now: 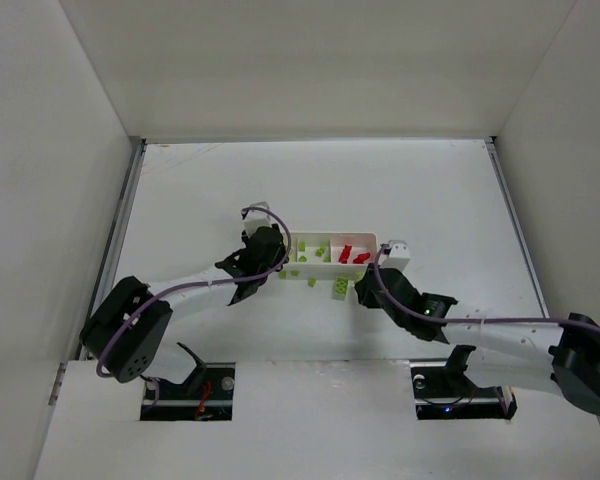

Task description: Sort the legos into containers by color

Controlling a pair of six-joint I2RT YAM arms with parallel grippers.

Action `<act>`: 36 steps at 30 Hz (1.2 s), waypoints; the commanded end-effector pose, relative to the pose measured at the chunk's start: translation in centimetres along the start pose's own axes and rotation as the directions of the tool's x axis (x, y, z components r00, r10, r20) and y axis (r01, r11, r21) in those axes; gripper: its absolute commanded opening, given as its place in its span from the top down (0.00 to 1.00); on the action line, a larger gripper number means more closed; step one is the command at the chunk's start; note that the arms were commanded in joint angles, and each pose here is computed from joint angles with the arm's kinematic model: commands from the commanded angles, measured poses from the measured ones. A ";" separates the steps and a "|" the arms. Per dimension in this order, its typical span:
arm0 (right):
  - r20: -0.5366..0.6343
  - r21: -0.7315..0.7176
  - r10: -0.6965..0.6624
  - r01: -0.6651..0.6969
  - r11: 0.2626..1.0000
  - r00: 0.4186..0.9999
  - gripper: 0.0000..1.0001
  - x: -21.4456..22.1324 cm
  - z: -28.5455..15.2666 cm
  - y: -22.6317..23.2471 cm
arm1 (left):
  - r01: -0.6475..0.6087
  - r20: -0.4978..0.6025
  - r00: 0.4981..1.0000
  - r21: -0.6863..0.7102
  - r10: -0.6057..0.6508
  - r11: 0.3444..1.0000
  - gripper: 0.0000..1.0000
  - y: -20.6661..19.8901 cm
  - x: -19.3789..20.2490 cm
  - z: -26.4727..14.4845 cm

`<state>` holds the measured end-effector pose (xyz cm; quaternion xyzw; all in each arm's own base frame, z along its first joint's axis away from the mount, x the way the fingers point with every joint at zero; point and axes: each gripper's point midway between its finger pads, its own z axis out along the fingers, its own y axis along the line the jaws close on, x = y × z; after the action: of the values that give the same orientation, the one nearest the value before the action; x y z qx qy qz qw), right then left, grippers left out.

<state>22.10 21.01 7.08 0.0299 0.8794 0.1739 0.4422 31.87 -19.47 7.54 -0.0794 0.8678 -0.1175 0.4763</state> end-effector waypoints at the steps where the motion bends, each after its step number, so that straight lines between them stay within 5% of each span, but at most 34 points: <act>1: 0.069 -0.034 0.017 -0.014 0.999 0.997 0.72 -2.9 -1.5 1.5 | 0.018 0.084 0.996 0.002 -0.018 1.000 0.73 -0.9 -3.1 0.4; 12: 0.145 -0.202 -0.025 0.055 0.978 0.989 0.72 -7.5 0.3 10.4 | 0.055 0.129 0.990 -0.023 -0.052 0.998 0.54 0.1 -4.4 -0.1; 21: 0.142 -0.289 -0.026 0.067 0.955 0.989 0.72 -8.6 3.7 16.3 | 0.105 0.205 0.972 0.038 -0.111 0.994 0.55 0.8 -7.0 -4.1; 30: 0.098 -0.258 -0.057 0.080 0.963 0.994 0.71 -6.4 9.0 19.0 | 0.174 0.190 0.964 0.068 -0.184 0.982 0.57 2.7 -4.8 -7.0; 36: 0.121 -0.273 -0.028 0.061 0.960 0.992 0.53 -7.6 8.9 19.8 | 0.188 0.209 0.958 0.071 -0.199 0.980 0.60 4.1 -4.5 -8.3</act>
<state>30.63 38.58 9.42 -0.0602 0.8569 0.2322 0.4563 27.45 -14.03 13.90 -0.1521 0.8044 -0.1759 0.5467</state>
